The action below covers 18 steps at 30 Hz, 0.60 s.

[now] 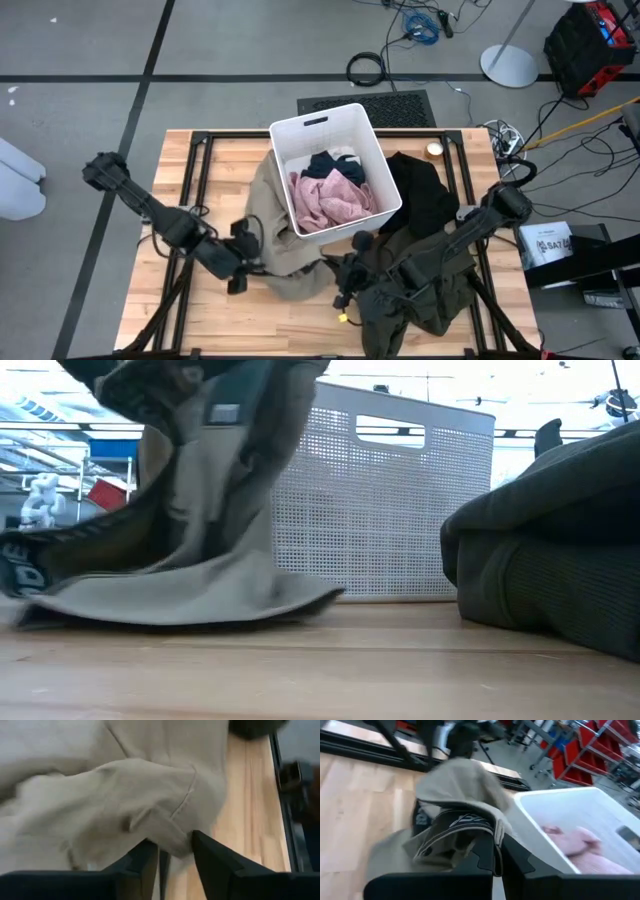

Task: Sort clothes
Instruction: Put the brown shorts into the white laundry bin

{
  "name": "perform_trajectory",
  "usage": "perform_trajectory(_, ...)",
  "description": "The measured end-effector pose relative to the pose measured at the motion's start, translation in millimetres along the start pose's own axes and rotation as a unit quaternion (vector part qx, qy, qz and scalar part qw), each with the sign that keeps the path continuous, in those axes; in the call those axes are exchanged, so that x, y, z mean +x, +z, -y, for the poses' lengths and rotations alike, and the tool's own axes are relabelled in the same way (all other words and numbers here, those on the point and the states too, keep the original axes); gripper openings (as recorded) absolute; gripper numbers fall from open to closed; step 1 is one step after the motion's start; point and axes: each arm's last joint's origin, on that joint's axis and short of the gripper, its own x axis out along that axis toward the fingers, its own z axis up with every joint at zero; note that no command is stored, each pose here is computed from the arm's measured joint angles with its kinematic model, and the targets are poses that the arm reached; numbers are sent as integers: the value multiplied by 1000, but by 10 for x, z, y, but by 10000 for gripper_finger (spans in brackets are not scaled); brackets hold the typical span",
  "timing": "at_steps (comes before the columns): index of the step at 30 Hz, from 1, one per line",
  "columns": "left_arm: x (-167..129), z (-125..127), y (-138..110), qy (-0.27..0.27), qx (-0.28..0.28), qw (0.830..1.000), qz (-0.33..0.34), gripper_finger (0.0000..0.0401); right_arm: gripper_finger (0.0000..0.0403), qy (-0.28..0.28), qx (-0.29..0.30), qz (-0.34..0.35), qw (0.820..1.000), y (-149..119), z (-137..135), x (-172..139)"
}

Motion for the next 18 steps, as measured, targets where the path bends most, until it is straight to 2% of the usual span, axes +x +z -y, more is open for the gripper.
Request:
perform_trajectory(4,160,107,-68,0,21,999,-37,158,1,-19,3,-9,1000,1,72,-121)
perform_trajectory(8,290,192,-160,15,31,997,-71,162,1,-22,11,-16,1000,-3,118,-189)
perform_trajectory(15,442,312,-442,67,78,982,-158,162,0,-23,11,-22,999,-22,129,-197)
perform_trajectory(18,536,355,-544,102,85,979,-154,162,0,-24,11,-31,999,-48,134,-200)
